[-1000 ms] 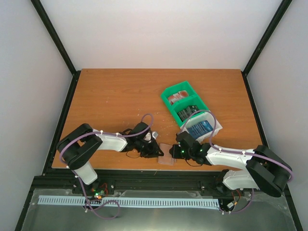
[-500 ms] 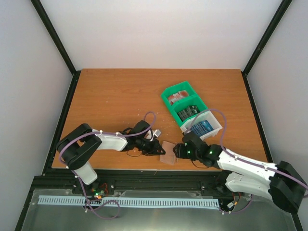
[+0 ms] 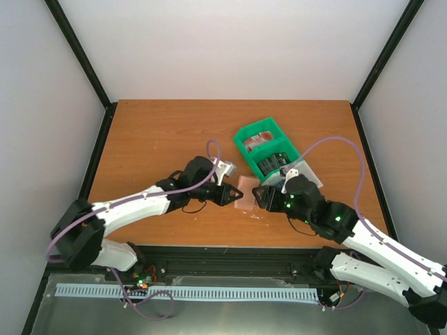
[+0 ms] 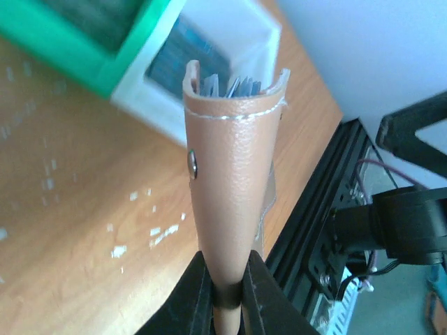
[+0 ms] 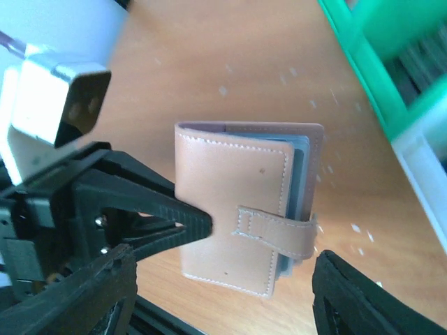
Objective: Put the credit cards into the card holder
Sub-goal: Turn over the card holder at the center of the board.
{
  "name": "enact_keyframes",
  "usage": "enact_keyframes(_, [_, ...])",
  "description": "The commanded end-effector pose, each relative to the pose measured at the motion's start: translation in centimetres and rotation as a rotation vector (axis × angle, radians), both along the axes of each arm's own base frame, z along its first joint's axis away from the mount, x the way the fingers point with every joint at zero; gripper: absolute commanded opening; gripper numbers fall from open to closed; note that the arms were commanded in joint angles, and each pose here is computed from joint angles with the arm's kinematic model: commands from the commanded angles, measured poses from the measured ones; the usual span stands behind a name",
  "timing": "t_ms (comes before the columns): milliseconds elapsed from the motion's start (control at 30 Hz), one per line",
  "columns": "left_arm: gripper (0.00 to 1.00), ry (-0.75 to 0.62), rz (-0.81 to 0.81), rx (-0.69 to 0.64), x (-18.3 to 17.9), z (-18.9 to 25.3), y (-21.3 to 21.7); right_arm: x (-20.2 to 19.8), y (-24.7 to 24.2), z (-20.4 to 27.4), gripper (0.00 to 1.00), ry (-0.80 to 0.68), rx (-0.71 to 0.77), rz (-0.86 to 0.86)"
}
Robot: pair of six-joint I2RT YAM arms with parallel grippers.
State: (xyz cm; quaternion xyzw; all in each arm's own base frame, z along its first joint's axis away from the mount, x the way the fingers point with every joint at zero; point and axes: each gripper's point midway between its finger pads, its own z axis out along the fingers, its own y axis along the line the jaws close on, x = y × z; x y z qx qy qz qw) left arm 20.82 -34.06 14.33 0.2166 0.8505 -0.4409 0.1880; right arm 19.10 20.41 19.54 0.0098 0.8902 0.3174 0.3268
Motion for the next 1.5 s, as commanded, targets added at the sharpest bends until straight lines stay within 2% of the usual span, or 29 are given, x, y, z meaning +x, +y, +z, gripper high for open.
enact_keyframes(0, [0.01,-0.418,-0.042,-0.042,2.0,7.3,0.5,0.8,-0.8,6.0,0.7,-0.207,-0.036,0.035])
enact_keyframes(133, [0.01,-0.725,-0.081,-0.058,2.1,11.7,1.4,1.0,0.0,10.7,0.74,-0.423,-0.144,0.189])
enact_keyframes(267, [0.01,-1.0,-0.171,-0.095,0.5,15.8,2.2,1.1,0.8,14.0,0.76,-0.621,-0.311,0.352])
enact_keyframes(367, [0.01,-1.155,-0.211,-0.116,-0.8,18.1,3.0,0.2,1.9,15.0,0.76,-0.734,-0.424,0.544])
enact_keyframes(467, [0.01,-1.254,-0.267,-0.136,-2.1,19.5,3.4,-1.7,2.9,15.6,0.77,-0.827,-0.459,0.728])
enact_keyframes(567, [0.01,-1.315,-0.329,-0.144,-3.1,19.9,3.5,-3.1,3.6,16.3,0.77,-0.943,-0.454,0.841])
enact_keyframes(667, [0.01,-1.369,-0.357,-0.138,-3.5,20.0,3.6,-3.7,4.1,16.4,0.73,-0.966,-0.453,0.909])
enact_keyframes(867, [0.01,-1.399,-0.356,-0.154,-3.3,20.5,3.3,-4.3,5.7,14.7,0.5,-0.895,-0.422,1.028])
enact_keyframes(933, [0.0,-1.391,-0.359,-0.148,-3.2,20.1,3.1,-4.4,6.0,14.2,0.45,-0.872,-0.418,1.043])
enact_keyframes(967, [0.0,-1.389,-0.359,-0.142,-3.1,20.0,3.1,-4.0,5.9,14.0,0.45,-0.86,-0.43,1.028])
enact_keyframes(1067, [0.01,-1.381,-0.353,-0.123,-2.9,19.5,3.3,-1.7,4.9,14.3,0.72,-0.844,-0.51,0.884])
enact_keyframes(1133, [0.01,-1.383,-0.333,-0.108,-2.7,19.4,3.6,-0.5,3.9,15.2,0.79,-0.862,-0.549,0.785])
enact_keyframes(1300, [0.01,-1.375,-0.321,-0.081,-2.7,18.8,4.1,0.3,1.7,16.8,0.84,-0.927,-0.602,0.647])
enact_keyframes(1400, [0.01,-1.371,-0.326,-0.071,-2.7,18.6,4.2,-0.1,1.3,17.2,0.85,-0.959,-0.606,0.65])
enact_keyframes(1467, [0.01,-1.374,-0.332,-0.072,-2.8,18.6,4.2,-0.9,1.8,16.9,0.86,-0.98,-0.587,0.713])
